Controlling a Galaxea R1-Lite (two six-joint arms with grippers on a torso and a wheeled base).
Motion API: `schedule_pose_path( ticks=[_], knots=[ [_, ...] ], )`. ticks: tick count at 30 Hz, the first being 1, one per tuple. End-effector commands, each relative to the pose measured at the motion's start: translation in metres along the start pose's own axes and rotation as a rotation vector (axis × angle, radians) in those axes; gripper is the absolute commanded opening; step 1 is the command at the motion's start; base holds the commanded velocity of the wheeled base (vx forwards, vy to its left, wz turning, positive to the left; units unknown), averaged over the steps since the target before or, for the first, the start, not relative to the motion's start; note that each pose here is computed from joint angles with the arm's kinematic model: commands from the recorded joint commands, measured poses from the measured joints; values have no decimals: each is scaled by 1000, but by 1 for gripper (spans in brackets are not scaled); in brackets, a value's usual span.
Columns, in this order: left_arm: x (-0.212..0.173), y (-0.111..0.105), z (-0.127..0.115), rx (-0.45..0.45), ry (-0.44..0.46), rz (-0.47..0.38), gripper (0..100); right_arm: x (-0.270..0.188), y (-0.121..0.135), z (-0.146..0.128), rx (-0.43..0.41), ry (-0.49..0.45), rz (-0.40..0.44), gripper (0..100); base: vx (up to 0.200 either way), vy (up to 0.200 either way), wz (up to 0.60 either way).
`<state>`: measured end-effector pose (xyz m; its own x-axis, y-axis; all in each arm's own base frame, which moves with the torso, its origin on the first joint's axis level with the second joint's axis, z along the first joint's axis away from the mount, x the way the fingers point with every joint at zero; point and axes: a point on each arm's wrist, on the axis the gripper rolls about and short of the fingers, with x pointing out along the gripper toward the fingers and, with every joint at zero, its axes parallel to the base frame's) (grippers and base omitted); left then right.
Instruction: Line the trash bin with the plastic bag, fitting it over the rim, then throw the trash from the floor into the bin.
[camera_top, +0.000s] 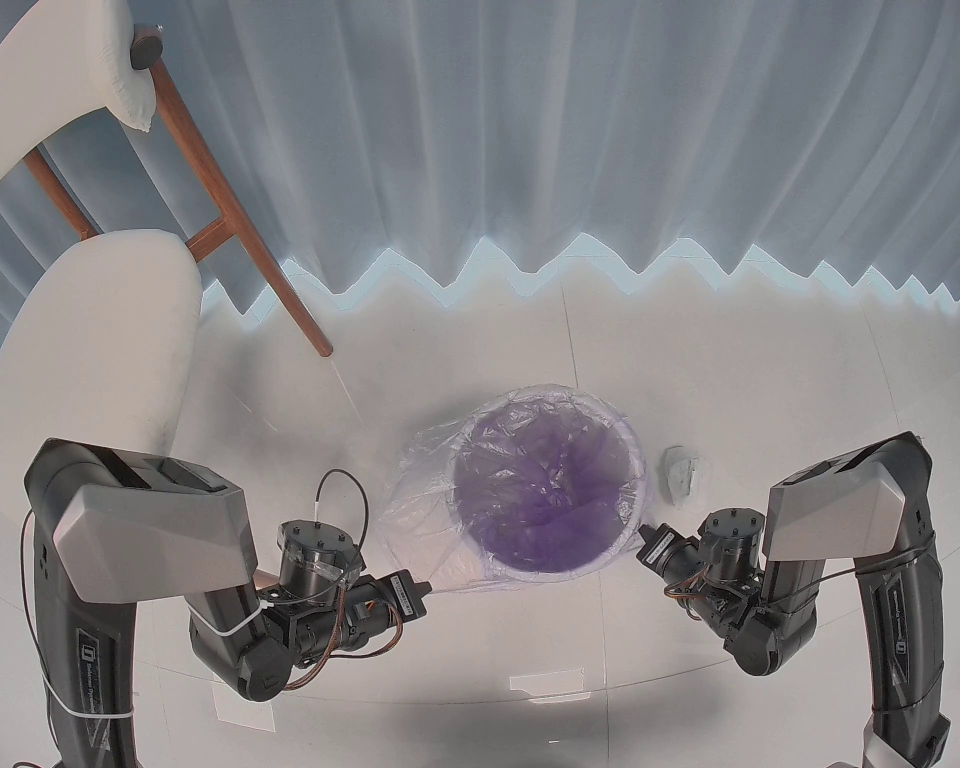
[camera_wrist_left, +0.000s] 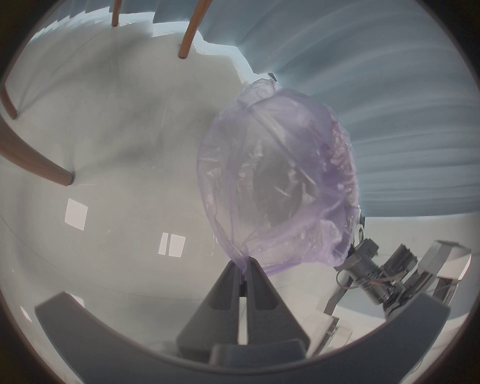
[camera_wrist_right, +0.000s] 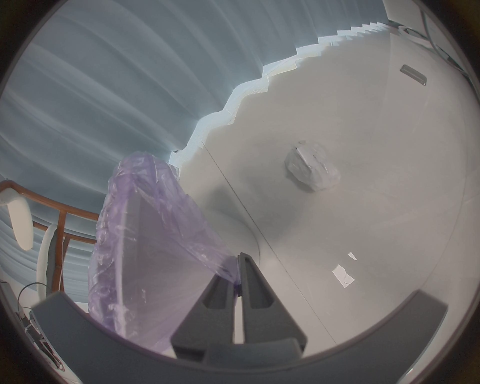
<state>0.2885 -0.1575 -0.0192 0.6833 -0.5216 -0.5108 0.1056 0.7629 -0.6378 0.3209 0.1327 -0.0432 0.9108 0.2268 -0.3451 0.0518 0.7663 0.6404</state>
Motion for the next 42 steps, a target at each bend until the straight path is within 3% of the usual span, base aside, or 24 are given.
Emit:
schedule_pose_path(
  ticks=[1,5,13,19,20,23,24,30,31,35,39,42],
  knots=[
    [14,5,3,-51,-10,6,0,17,-8,0,5,-20,7,0,0,0,0],
    [26,4,6,-106,-9,-4,0,24,-12,6,13,-32,18,0,0,0,0],
    [36,-1,6,-99,51,43,0,30,-24,8,23,-38,-11,0,0,0,0],
    [45,-11,8,-83,22,27,0,30,-25,7,21,-38,-11,0,0,0,0],
    [46,-11,7,-81,22,27,0,30,-25,6,21,-36,-13,100,0,0,0],
    [42,-11,6,-82,40,33,0,28,-25,7,24,-38,-13,100,0,0,0],
    [40,-11,4,-83,49,40,100,26,-24,8,30,-40,-11,100,0,0,0],
    [15,-24,8,-77,34,38,100,4,-17,17,54,-33,-18,100,0,0,0],
    [-25,-42,2,-55,58,12,100,-14,-13,24,62,-26,-25,100,0,0,0],
    [-71,-44,-7,-41,63,8,100,-30,-9,30,68,-22,-29,100,0,0,0],
    [-100,-52,11,-68,-39,-57,100,-37,-5,34,72,-30,-21,100,0,0,0],
    [-104,-49,45,-116,-159,-84,100,-39,-3,37,71,-37,-15,100,0,0,0]
  ],
)
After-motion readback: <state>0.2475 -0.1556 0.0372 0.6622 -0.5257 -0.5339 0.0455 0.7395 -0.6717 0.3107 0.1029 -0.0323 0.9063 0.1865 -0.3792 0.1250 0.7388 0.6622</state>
